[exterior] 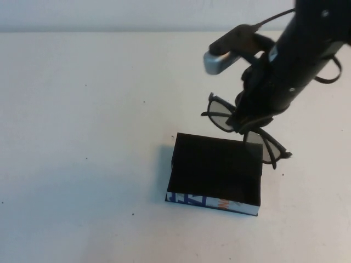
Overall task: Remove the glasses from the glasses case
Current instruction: Pick up the glasses from the glasses case, then place the glasses on the table
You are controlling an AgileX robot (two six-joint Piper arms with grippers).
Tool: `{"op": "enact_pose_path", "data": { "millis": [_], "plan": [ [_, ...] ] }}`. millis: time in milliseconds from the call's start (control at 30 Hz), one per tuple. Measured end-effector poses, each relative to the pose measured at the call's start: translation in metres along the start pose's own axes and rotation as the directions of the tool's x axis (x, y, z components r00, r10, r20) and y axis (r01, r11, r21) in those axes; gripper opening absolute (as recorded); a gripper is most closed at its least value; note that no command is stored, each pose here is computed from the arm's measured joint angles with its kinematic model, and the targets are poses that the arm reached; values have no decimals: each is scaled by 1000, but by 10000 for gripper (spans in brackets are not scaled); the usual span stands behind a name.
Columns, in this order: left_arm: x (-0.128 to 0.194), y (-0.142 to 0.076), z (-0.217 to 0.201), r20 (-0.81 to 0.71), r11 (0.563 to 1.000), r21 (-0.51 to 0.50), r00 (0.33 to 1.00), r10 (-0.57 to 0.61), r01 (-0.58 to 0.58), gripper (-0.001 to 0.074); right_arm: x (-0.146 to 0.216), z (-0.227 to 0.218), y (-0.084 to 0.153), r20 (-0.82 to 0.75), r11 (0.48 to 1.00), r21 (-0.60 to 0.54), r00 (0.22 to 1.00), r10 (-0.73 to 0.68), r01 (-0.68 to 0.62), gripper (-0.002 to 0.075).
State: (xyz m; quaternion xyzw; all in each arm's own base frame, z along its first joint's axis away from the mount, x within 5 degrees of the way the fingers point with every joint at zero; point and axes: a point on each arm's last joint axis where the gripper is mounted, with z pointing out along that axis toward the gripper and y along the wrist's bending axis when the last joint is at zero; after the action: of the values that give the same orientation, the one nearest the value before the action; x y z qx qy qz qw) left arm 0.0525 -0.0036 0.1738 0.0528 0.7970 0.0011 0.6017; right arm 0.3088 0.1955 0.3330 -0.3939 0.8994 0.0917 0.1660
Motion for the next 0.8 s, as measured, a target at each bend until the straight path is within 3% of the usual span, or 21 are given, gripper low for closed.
{"op": "enact_pose_path", "data": {
  "millis": [200, 300, 433, 533, 800],
  "plan": [
    [0, 0, 0, 0, 1000, 0, 1000, 0, 0, -4, 72, -32, -19, 6, 945, -92, 948, 317, -315, 10],
    [0, 0, 0, 0, 1000, 0, 1000, 0, 0, -4, 117, -31, -29, -7, 876, -57, 878, 479, -478, 10],
    [0, 0, 0, 0, 1000, 0, 1000, 0, 0, -4, 158, -13, -45, 95, 756, 0, 753, 651, -654, 10],
    [0, 0, 0, 0, 1000, 0, 1000, 0, 0, -4, 175, 7, -49, 119, 706, 21, 703, 701, -708, 10],
    [0, 0, 0, 0, 1000, 0, 1000, 0, 0, -4, 177, 51, -67, 121, 644, 33, 643, 756, -764, 10]
  ]
}}
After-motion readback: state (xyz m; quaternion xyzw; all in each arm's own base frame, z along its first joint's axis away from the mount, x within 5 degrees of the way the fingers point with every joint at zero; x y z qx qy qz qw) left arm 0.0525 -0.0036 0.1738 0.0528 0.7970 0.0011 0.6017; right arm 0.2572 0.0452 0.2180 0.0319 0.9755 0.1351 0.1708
